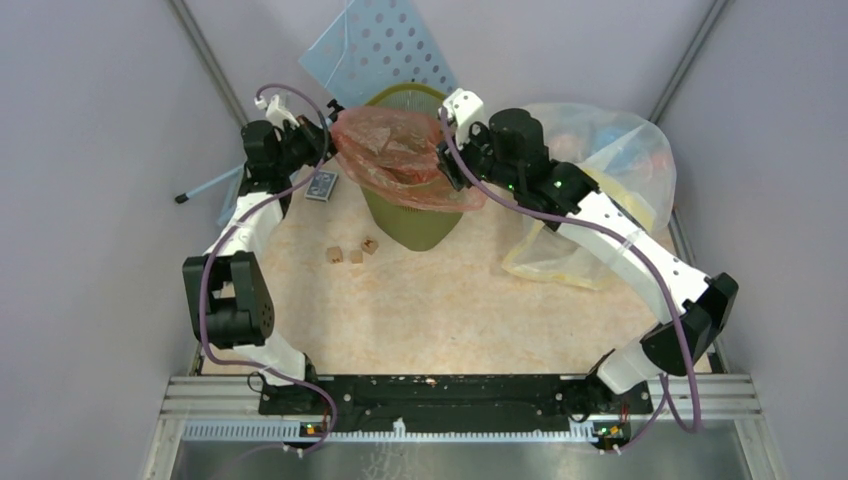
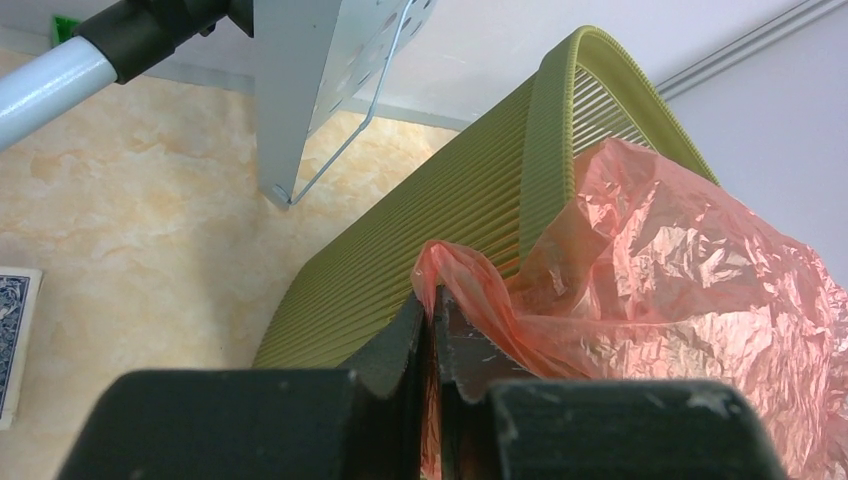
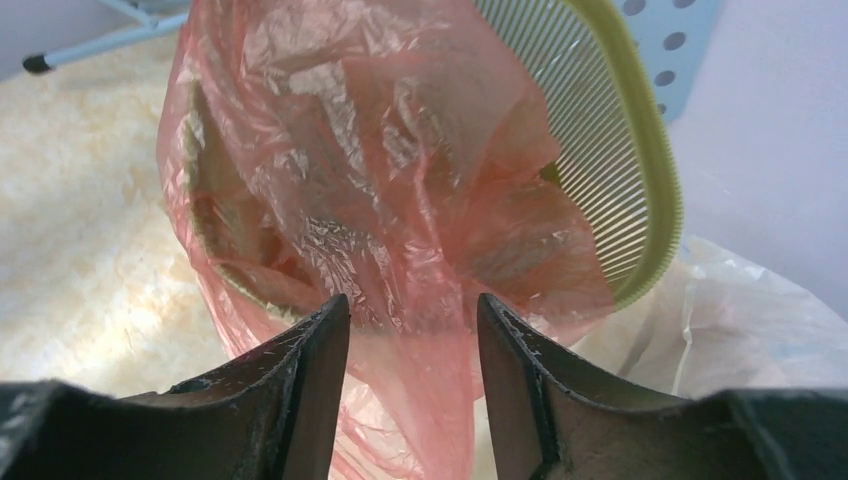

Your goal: Put the trash bags into the trash bin

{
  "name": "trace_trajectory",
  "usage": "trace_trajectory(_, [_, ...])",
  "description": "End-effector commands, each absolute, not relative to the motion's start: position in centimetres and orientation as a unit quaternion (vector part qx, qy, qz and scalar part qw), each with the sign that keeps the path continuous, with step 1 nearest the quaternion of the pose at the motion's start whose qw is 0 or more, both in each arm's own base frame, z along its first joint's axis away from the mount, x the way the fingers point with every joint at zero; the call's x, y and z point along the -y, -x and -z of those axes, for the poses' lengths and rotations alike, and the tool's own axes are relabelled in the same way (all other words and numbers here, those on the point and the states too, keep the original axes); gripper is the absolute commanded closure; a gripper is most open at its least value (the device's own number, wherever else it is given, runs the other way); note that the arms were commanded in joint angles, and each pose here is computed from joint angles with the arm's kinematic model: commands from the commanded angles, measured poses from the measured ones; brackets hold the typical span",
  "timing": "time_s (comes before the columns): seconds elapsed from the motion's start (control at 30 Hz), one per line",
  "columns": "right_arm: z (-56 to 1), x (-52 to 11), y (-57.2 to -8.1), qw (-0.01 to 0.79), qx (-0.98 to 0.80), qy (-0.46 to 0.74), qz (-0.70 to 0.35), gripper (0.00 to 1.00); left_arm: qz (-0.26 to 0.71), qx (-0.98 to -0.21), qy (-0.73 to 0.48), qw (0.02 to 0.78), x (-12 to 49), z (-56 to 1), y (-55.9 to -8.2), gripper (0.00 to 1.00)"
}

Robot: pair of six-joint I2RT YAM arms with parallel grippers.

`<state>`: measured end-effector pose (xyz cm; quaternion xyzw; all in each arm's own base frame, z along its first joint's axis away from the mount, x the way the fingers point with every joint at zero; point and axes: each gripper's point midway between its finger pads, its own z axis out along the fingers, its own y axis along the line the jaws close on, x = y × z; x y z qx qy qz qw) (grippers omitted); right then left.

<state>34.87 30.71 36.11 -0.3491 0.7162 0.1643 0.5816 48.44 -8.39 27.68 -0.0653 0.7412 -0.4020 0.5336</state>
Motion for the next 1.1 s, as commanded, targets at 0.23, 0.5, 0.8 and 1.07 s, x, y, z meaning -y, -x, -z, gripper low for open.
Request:
trace_trajectory(0.23, [-38.1,-33.4,-33.2,0.593,-0.673,0.410,-0.163,0.40,0.406,-0.719,0.040,0.562,8.4,-30.1,-49.0,0.90])
trace_trajectory(0.5, [-37.2,-32.6,-35.6,0.592,-0.696,0.395,-0.098,0.56,0.413,-0.719,0.038,0.558,8.6,-29.8,-49.3,0.90])
trace_trajectory(0.8, [-36.1,-32.4,-36.2,0.576,-0.705,0.408,-0.075,0.58,0.431,-0.715,0.028,0.550,9.2,-29.8,-49.7,0.91])
trace_trajectory(1.07, [-38.7,-31.0,-38.5,0.601,-0.711,0.353,-0.090,1.00,0.448,-0.708,0.013,0.546,10.1,-29.7,-50.0,0.91])
